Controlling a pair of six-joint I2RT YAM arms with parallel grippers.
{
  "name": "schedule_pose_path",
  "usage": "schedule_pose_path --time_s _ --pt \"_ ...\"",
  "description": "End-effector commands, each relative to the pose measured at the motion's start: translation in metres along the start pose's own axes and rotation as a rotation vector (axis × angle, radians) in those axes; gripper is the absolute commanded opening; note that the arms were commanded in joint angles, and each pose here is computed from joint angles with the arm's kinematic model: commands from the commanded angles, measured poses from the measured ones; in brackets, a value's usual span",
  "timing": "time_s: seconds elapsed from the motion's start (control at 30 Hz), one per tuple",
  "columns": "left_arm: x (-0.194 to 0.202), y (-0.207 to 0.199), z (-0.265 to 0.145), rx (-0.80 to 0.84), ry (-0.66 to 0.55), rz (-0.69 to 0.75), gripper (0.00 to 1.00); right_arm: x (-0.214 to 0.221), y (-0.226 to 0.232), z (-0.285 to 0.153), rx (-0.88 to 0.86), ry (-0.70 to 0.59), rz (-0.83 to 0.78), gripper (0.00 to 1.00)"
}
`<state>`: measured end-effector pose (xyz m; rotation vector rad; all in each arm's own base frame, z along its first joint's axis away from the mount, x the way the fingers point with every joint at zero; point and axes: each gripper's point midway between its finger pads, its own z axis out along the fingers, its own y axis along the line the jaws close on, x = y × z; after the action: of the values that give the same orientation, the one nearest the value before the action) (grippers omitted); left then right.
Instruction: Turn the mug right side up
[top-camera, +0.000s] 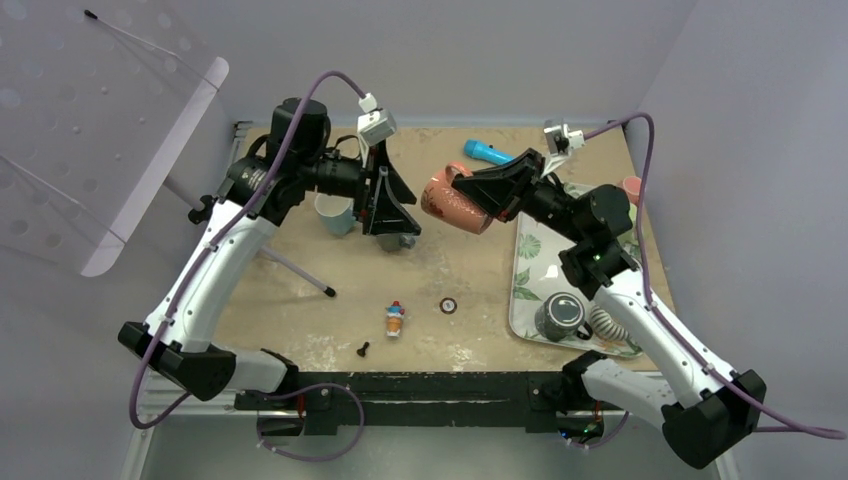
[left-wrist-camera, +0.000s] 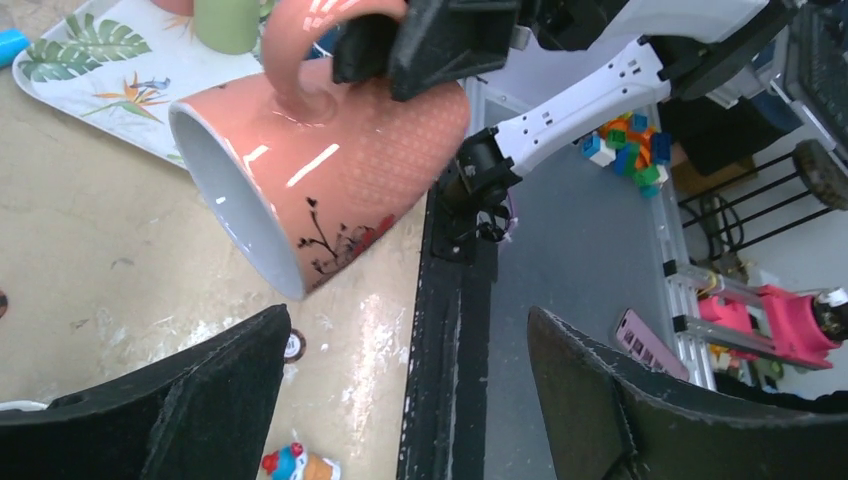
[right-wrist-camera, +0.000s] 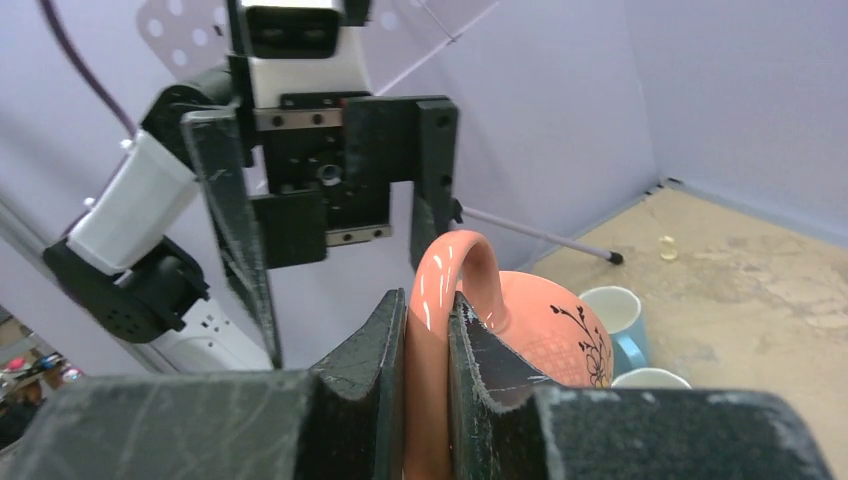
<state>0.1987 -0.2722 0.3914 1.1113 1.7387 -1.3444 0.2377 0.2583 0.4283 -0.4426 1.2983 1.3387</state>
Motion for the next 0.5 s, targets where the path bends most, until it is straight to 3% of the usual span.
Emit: schedule_pose_path --time_s 0.0,0.17,0.27,0.37,0.47 --pt "-0.019 -0.005 0.007 0.060 -0.061 -0.068 0.90 -0.051 0.057 0.000 -0.160 -0.173 -0.075 0.00" --pt "-0.027 -0.019 0.011 0.115 -0.066 -0.041 0.89 -0.046 0.065 0.005 -0.199 -0.159 -0.059 0.00" --pt "-0.026 -0.026 0.012 0.161 -0.056 -0.043 0.77 -0.046 0.069 0.006 -0.217 -0.163 -0.059 0.00" --pt "-0.018 -0.038 0.018 0.247 -0.034 -0.071 0.51 -0.046 0.068 0.009 -0.219 -0.165 -0.056 0.00" --pt "-0.015 -0.046 0.019 0.283 -0.030 -0.065 0.05 -0.038 0.057 0.015 -0.200 -0.141 -0.053 0.00"
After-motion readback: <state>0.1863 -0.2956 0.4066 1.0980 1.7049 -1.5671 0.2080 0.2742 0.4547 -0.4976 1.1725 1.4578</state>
